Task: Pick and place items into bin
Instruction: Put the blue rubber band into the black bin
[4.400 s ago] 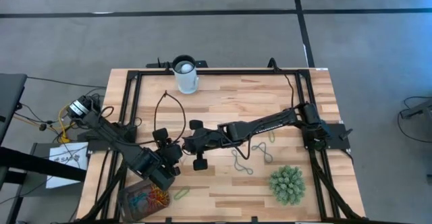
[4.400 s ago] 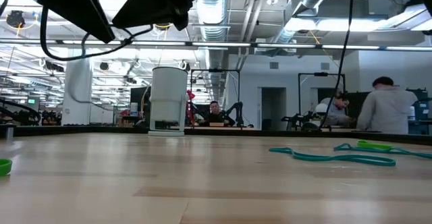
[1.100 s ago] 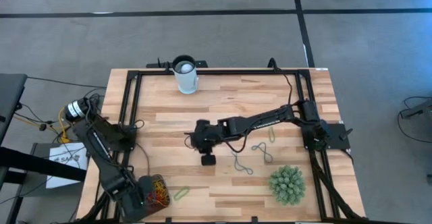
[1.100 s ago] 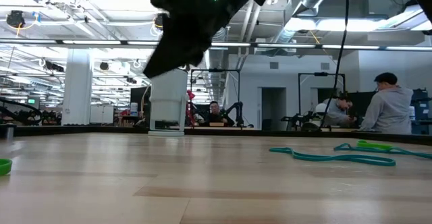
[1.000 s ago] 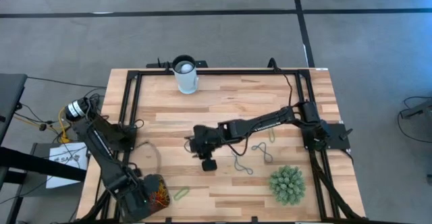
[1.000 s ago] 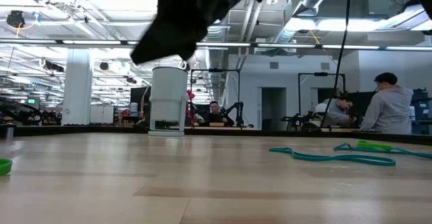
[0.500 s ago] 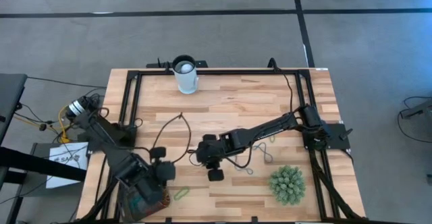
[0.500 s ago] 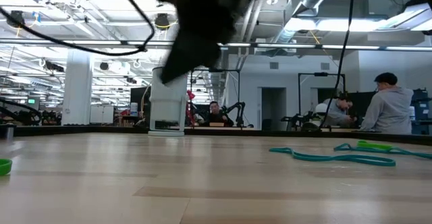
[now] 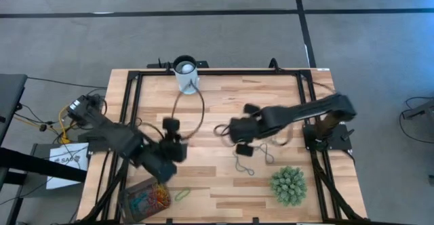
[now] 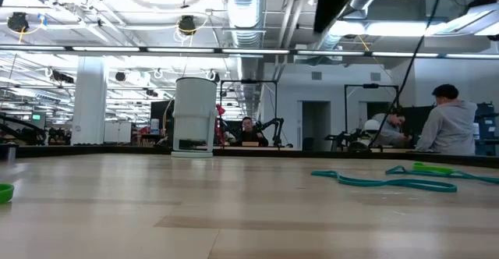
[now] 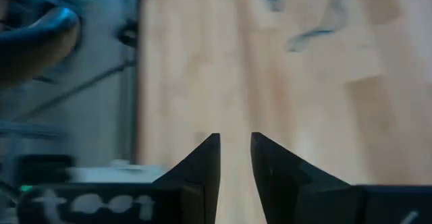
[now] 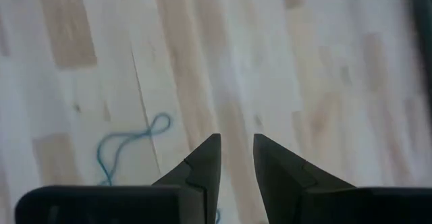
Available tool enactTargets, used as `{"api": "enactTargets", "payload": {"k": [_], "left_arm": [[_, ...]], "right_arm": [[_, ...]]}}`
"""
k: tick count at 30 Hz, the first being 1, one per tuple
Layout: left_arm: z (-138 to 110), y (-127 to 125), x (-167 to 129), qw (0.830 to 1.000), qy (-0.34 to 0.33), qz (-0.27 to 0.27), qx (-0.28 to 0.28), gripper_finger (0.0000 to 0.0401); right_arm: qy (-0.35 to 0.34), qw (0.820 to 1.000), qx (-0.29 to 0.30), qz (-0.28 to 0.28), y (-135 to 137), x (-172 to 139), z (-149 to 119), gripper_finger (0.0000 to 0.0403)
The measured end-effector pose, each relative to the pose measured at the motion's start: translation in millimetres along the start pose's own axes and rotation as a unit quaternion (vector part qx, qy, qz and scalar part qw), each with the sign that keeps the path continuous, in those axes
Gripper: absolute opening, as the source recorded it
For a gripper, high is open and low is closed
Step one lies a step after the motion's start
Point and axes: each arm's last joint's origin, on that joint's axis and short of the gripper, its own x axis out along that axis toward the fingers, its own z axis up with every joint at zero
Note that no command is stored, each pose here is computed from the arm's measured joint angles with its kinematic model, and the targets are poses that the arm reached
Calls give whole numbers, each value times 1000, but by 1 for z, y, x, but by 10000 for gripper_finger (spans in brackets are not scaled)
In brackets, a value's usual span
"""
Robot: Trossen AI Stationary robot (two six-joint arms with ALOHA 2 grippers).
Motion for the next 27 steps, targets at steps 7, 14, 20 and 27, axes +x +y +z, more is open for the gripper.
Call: {"api": "enactTargets", "payload": {"k": [7, 14, 20, 27], "left_arm": [[1, 99, -40, 994, -15, 100, -33, 74], [-30, 136, 24, 988, -86, -74, -102, 73], [-62, 102, 124, 966, -170, -156, -117, 73], [-86, 43, 188, 957, -193, -181, -118, 73]], "right_arm": [[-119, 990, 68, -39, -37, -88, -47, 83], [-163, 983, 81, 7, -30, -43, -87, 83], [-125, 981, 131, 70, -8, 46, -117, 83], [-51, 987, 144, 48, 9, 114, -133, 83]]}}
